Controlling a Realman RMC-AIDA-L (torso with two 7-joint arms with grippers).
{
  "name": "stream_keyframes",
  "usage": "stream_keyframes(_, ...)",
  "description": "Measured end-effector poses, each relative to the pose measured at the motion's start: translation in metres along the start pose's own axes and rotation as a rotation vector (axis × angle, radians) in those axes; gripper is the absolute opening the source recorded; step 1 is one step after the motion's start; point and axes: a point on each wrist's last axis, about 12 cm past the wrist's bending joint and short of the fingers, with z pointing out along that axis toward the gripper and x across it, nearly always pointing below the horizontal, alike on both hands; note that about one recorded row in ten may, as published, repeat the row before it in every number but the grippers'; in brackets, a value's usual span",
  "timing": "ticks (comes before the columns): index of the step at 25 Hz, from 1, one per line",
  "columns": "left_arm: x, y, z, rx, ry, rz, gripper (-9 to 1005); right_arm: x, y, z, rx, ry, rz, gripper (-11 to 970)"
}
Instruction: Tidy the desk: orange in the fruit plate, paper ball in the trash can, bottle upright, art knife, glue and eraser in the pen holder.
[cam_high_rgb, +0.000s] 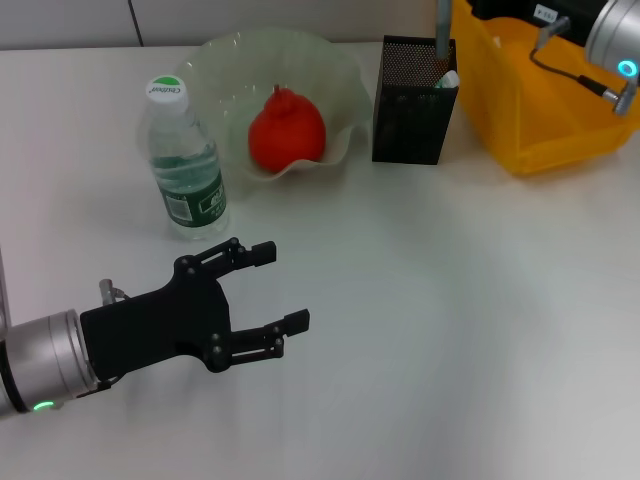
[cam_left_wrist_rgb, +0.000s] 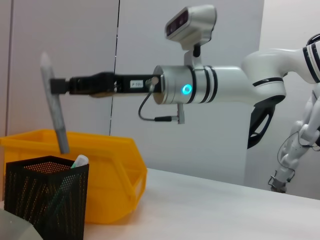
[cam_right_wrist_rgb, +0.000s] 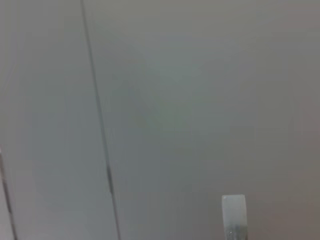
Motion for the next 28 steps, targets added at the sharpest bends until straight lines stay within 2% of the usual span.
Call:
stream_keyframes(9,0.001,-0.001,-0.002,-0.009,-0.008,-0.006,861,0.008,0.008,0.019,0.023,0.026,-0.049,133)
stream_keyframes(16,0.000,-0.002,-0.005,-0.008,-0.011,-0.013,861,0.015,0.005,0.009,0.026,0.022,-0.028,131)
stream_keyframes(26,0.000,-0.002,-0.006,-0.005,-0.015,-0.017,861,0.019,0.003,0.001,0.033,0.015,-0.002,355)
stream_keyframes(28,0.000,-0.002,-0.005,-0.004,-0.017,-0.018,861,0.017,0.002,-0.004,0.029,-0.029,0.037,393)
